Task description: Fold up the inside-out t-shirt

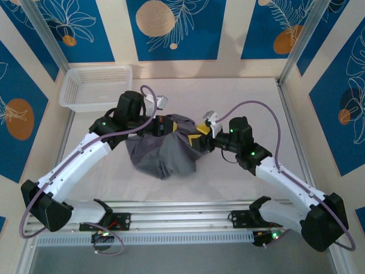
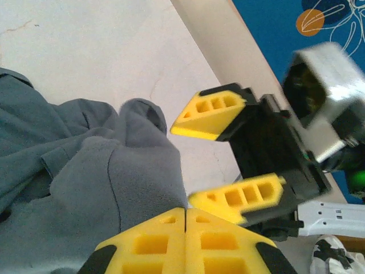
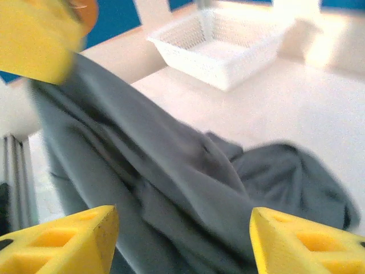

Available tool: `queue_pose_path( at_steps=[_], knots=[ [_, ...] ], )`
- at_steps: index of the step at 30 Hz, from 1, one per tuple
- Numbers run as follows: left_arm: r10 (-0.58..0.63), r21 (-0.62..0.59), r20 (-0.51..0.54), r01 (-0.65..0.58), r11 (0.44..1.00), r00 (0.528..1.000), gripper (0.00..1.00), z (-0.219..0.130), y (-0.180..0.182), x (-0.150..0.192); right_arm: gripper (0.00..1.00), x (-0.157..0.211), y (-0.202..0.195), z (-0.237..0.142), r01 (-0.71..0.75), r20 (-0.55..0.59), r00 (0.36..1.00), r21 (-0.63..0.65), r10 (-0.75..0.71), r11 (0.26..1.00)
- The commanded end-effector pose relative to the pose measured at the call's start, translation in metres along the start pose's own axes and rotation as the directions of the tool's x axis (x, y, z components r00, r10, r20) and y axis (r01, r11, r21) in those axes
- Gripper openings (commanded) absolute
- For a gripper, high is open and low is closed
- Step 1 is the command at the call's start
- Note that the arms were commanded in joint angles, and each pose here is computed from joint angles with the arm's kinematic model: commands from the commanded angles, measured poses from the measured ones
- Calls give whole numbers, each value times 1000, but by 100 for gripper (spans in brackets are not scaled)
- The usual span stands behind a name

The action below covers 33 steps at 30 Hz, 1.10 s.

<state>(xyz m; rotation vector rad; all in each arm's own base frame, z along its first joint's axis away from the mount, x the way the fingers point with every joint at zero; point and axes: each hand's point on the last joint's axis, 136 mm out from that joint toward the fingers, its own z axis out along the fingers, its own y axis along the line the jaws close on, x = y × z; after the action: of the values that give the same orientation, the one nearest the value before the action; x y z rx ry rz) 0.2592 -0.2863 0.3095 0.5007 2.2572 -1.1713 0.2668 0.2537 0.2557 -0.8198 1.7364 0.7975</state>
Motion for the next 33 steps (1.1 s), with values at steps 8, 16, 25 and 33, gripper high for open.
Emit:
queue_pose_path(
  at_steps=[8, 16, 25, 33],
  knots=[
    [35, -74, -18, -36, 997, 999, 0, -2, 14, 5, 4, -20, 7, 31, 185, -36, 981, -112, -190, 976],
    [-7, -451, -51, -16, 892, 999, 3, 20, 130, 8, 0, -51, 96, -28, -113, -29, 992, -619, 122, 777],
    [52, -548, 64, -9, 836, 997, 46, -22, 132, 5, 0, -50, 23, -8, -286, 10, 953, -293, 302, 912],
    [-43, -183, 125, 66, 981, 991, 46, -6, 36, 27, 0, -38, -21, 6, -465, -51, 885, -81, 462, 882]
  ],
)
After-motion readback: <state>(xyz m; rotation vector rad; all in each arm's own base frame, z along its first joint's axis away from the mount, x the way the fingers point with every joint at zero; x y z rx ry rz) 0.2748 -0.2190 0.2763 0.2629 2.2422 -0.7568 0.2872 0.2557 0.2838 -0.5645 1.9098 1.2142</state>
